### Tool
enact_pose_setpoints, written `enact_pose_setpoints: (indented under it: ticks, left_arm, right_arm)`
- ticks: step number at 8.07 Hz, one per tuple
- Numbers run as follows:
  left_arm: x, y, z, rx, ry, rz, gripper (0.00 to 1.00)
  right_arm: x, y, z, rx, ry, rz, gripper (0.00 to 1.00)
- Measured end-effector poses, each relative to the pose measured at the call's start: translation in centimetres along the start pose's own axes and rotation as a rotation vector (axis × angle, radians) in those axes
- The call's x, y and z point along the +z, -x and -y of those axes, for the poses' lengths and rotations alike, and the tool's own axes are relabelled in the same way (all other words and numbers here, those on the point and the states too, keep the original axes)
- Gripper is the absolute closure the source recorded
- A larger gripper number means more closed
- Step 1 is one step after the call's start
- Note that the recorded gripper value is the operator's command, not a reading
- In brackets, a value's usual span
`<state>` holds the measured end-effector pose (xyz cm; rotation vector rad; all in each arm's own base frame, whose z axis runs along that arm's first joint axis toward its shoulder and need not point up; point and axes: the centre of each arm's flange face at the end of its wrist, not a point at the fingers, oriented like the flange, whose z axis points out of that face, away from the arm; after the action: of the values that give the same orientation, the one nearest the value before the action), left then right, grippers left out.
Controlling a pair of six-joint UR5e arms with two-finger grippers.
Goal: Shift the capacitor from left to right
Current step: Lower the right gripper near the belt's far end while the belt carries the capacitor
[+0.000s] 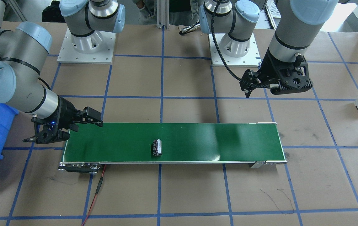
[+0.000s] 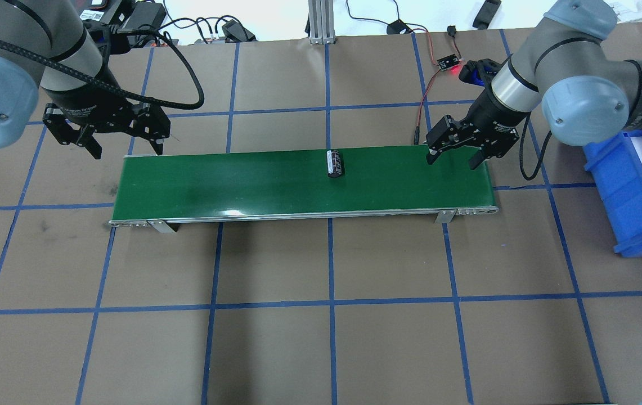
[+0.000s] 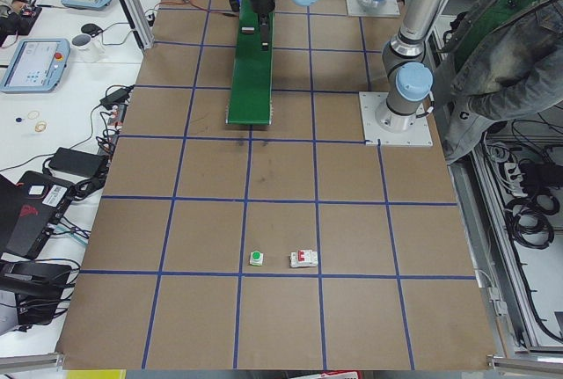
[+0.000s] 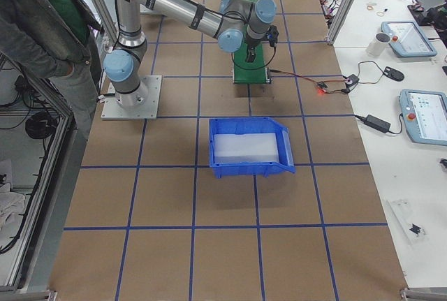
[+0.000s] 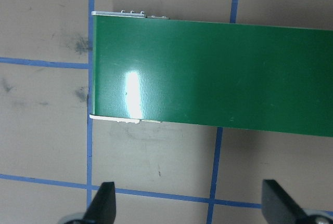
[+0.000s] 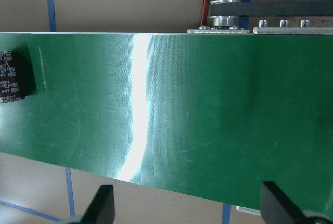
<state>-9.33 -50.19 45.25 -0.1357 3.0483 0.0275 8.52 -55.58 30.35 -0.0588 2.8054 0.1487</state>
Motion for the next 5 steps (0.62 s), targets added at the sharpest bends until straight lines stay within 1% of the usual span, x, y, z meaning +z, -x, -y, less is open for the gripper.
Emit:
enact_pose_setpoints:
  ticks: [3,5]
  left_arm:
    - [0.4,-0.7,0.2,0.039,0.002,-0.050,0.00]
    - [0.6,-1.4,0.3,0.048,0.005,-0.112,0.00]
  right_arm:
    - [0.5,-0.4,0.4,0.011,0.004,0.006,0.00]
    - [0.9,-0.6,0.9,0.010,-0.013,0.003,0.00]
